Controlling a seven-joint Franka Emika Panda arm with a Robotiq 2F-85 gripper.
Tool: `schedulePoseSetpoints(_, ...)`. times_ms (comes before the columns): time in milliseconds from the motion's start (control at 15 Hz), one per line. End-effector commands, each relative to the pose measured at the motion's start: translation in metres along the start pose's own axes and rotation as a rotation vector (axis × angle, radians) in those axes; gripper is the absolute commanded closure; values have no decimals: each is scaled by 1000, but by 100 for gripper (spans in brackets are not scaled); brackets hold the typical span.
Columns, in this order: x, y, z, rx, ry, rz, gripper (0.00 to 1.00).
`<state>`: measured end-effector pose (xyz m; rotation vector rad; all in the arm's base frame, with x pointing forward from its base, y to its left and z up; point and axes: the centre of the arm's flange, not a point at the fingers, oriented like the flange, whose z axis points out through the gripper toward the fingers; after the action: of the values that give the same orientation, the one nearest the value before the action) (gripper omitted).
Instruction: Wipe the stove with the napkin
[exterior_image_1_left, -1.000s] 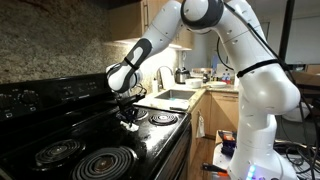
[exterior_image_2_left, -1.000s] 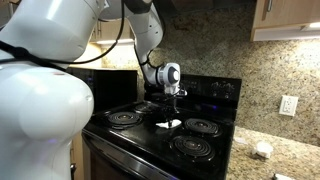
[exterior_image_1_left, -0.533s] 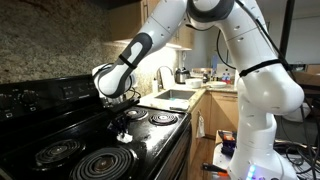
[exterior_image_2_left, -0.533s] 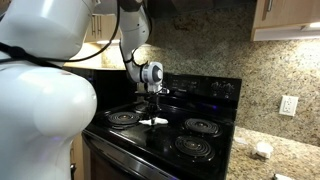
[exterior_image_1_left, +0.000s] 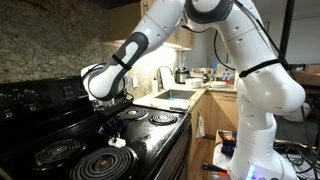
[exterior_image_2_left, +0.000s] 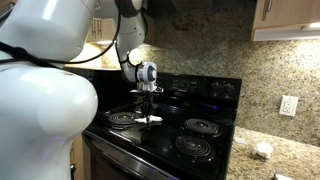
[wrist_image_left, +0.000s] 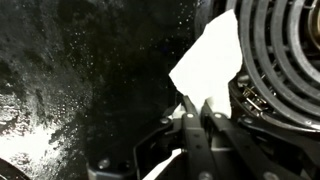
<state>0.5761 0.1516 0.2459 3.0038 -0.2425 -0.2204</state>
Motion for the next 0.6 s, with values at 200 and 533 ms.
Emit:
schedulePoseSetpoints(200, 18, 56, 39, 7, -66, -179, 92)
schedulePoseSetpoints(533, 38, 123, 48, 20, -83, -253, 92)
